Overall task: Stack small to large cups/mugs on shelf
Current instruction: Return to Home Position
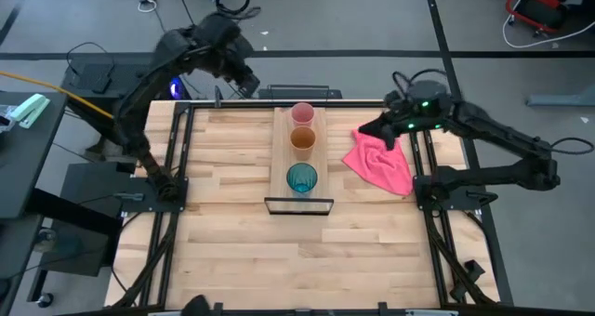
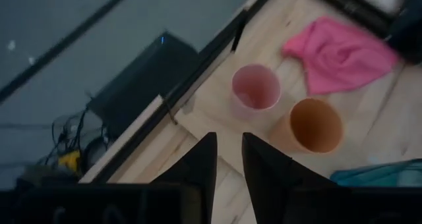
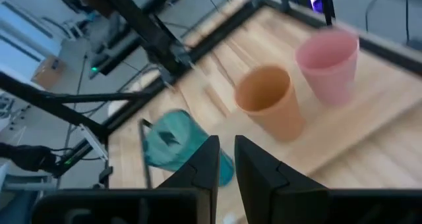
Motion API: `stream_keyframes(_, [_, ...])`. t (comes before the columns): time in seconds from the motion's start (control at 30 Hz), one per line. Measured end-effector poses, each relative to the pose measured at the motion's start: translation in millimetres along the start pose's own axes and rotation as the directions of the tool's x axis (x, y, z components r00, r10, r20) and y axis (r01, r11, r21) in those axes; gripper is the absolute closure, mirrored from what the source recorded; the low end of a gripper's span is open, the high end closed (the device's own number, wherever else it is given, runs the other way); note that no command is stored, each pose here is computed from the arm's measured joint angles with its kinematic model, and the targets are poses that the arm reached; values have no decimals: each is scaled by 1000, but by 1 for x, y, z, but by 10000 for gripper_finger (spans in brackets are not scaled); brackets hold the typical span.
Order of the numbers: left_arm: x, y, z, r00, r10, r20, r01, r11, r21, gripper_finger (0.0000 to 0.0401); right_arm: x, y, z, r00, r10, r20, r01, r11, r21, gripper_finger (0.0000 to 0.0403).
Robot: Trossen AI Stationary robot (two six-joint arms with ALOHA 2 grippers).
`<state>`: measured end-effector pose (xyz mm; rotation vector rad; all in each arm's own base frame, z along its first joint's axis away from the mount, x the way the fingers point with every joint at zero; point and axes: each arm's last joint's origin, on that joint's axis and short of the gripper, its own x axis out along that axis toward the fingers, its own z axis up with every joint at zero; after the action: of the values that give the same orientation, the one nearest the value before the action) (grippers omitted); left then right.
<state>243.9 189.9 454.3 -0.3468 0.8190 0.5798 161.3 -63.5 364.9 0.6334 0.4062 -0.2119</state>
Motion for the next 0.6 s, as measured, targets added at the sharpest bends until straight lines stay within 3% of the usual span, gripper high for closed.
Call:
stream_keyframes(0.23, [-69,-10,-14,979,-29,202,40,998,-49,317,-56,32,22,999,21,40,-16,992,-127,349])
stream_keyframes(0.5, [-131,-24,-46,946,-96,310,132,986,-97,322,-102,52,30,983,88,159,-59,982,-179,349])
stream_keyframes(0.6, [-149,-28,-56,929,-121,351,189,968,-167,318,-112,56,29,977,105,188,-64,975,-211,349])
